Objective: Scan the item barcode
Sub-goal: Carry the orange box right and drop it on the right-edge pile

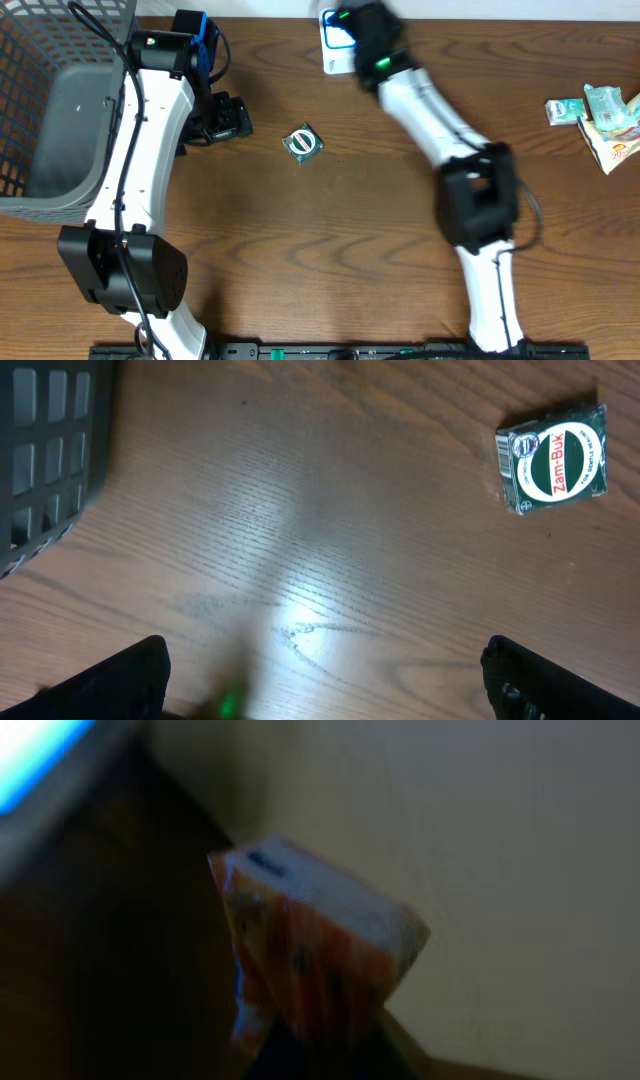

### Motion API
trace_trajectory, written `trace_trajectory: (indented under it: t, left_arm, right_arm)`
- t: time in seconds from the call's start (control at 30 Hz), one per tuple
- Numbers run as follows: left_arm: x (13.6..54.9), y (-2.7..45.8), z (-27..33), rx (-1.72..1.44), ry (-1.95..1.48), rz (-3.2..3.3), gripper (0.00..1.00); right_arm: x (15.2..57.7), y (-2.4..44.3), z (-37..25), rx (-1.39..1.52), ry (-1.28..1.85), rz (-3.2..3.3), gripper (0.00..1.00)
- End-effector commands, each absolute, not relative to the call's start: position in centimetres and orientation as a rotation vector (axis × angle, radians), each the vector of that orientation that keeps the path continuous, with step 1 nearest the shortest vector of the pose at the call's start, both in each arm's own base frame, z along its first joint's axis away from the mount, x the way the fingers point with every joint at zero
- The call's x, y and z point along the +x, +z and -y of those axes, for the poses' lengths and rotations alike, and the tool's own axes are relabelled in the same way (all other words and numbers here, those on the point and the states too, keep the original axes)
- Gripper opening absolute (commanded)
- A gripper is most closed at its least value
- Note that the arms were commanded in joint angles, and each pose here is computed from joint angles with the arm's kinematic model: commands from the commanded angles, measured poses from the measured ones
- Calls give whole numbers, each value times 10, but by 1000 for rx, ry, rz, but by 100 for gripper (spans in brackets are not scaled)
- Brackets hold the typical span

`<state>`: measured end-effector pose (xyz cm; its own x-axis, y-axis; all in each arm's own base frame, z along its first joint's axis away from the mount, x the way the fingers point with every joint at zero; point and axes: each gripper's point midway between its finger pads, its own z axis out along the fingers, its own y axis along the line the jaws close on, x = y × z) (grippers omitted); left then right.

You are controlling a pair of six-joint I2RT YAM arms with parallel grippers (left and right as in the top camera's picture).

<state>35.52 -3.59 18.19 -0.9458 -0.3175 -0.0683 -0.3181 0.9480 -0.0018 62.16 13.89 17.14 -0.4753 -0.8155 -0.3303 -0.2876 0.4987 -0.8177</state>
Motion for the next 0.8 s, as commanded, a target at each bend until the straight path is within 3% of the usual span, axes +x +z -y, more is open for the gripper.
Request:
trace_trajectory:
  t: [0.0, 0.27, 0.53, 0.57, 0.6, 0.63, 0.7, 0.77]
  left_arm:
    - [353, 187, 36, -504, 6, -3022, 98]
    - [353, 187, 36, -504, 6, -3022, 98]
    - [353, 187, 36, -504, 6, -3022, 98]
    - [353, 187, 36, -504, 6, -3022, 98]
    - [353, 187, 36, -504, 6, -3022, 98]
    - [353, 187, 36, -504, 6, -3022, 98]
    - [353, 187, 36, -504, 6, -3022, 97]
    - [353, 187, 36, -504, 6, -3022, 98]
  right_arm:
    - [599, 223, -15, -354, -870, -2187, 1]
    - [523, 169, 170, 299, -821, -2522, 2]
    - [484, 148, 256, 684, -574, -2539, 2]
    - [480, 148, 264, 727, -574, -2527, 7]
    - [476, 148, 271, 772, -571, -2513, 19]
    - [473, 148, 275, 800, -565, -2504, 38]
    - [473, 145, 275, 807, -517, -2510, 84]
    - [476, 141, 266, 790, -425, -2533, 93]
